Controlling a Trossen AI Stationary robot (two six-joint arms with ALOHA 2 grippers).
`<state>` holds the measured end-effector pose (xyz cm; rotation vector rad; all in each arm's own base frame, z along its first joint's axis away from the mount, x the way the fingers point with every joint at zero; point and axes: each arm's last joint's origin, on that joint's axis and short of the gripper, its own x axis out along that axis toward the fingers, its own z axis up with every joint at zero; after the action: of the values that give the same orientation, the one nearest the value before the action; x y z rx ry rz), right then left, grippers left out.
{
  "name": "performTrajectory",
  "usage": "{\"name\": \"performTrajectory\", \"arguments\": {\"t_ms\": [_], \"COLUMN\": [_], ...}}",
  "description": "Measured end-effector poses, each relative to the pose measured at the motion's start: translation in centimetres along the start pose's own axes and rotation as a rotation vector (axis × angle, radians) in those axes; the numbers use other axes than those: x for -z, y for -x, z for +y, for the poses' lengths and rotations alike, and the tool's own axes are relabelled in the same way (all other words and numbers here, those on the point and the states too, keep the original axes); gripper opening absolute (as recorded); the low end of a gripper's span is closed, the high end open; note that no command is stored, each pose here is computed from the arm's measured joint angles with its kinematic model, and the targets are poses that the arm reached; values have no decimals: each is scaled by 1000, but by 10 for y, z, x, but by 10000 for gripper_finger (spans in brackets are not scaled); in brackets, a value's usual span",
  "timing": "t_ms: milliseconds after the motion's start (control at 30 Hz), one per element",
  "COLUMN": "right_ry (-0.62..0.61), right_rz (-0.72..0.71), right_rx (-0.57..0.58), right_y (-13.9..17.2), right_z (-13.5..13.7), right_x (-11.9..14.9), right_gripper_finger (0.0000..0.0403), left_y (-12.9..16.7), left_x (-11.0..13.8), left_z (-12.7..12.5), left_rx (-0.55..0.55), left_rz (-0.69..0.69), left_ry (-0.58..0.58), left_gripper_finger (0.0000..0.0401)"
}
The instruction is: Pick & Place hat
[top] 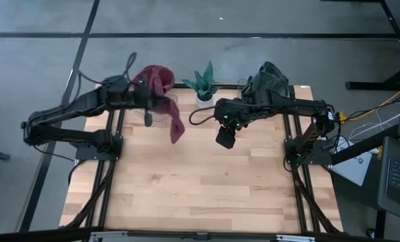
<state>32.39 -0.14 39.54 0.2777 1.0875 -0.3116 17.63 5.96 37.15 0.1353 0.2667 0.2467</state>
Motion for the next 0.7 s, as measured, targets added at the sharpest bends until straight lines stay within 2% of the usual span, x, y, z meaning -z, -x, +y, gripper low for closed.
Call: {"name": "performTrajectory", "arguments": {"t_ms": [100,233,400,533,700], "right_ry": [2,6,29,46,55], "right_rz": [0,-10,-29,-28,-27], "right_rx": [0,25,74,75,75], "right_y": [0,0,0,0,0], "right_z": [0,-1,-2,-2,-2], "right_x": [0,0,-1,-1,-1], "right_gripper_finger": [199,199,199,199,199], "left_y": [16,37,59,74,82], "left_x": [2,5,11,17,25], "left_z": [0,2,3,3,4], "left_rx": [-59,-181,-306,-375,-471], "left_rz": [21,45,75,107,187], "left_ry": [81,131,150,185,173], "left_gripper_finger": [2,2,2,2,2]}}
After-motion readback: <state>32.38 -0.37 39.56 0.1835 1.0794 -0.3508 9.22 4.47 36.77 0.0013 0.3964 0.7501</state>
